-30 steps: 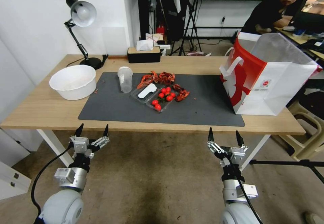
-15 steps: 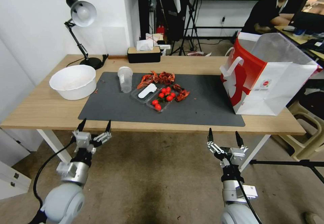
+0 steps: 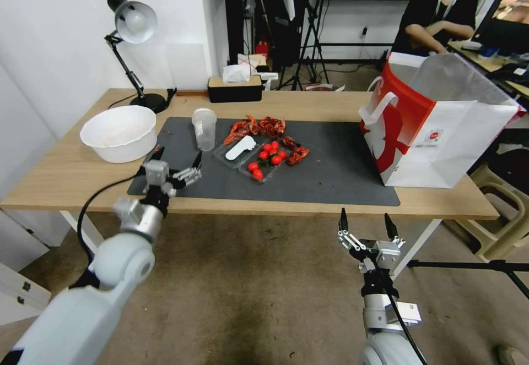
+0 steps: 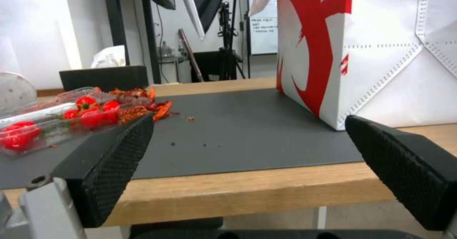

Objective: Pick up the trash from the table and place it into the takeout bag.

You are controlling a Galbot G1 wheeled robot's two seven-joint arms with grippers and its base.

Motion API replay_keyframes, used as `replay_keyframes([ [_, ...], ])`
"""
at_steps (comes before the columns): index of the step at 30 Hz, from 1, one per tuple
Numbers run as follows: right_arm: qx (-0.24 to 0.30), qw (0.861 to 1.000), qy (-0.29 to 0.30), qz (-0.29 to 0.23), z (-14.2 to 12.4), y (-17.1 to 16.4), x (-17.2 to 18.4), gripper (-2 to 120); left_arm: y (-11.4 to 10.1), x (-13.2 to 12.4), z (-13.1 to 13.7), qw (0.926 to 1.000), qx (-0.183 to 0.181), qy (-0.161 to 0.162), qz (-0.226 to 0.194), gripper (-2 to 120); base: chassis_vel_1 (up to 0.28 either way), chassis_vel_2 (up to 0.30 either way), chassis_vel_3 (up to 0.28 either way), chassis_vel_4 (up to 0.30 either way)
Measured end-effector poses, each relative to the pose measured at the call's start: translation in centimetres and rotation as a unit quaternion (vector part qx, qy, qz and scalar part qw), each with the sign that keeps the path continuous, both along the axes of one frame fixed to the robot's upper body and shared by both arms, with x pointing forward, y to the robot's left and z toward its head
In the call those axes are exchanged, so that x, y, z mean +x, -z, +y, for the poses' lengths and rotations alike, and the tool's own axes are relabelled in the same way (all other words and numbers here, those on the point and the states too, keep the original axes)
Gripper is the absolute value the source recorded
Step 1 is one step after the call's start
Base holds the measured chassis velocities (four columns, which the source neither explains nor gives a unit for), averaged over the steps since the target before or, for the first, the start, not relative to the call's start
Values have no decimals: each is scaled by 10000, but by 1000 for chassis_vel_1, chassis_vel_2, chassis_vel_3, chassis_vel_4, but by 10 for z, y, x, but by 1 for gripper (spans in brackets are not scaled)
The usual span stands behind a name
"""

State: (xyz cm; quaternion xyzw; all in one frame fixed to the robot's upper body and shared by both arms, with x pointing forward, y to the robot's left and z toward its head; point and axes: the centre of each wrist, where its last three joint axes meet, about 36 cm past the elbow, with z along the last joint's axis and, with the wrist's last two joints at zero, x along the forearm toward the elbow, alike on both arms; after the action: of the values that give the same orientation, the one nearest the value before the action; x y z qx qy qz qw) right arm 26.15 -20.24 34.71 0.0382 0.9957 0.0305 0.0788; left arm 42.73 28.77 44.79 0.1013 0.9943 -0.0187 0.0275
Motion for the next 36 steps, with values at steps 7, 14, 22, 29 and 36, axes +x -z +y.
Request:
replay_keyframes([
  [7,1,10000,5,7,1,0,2,100,-21,51,1,9985,-344,44,416,100,0,0,0,0],
  [14,5,10000,29,24,1,0,3,100,-28,87,-3,9930,-605,17,1011,100,0,0,0,0],
  [22,-16,10000,73,33,-2,1,2,100,-18,119,-7,9881,-538,-122,1436,100,0,0,0,0],
  [29,-5,10000,83,37,-1,1,2,100,-13,137,-9,9868,-450,-177,1545,100,0,0,0,0],
  [36,3,10000,77,32,0,2,4,100,-9,157,-21,9839,-344,-223,1737,100,0,0,0,0],
])
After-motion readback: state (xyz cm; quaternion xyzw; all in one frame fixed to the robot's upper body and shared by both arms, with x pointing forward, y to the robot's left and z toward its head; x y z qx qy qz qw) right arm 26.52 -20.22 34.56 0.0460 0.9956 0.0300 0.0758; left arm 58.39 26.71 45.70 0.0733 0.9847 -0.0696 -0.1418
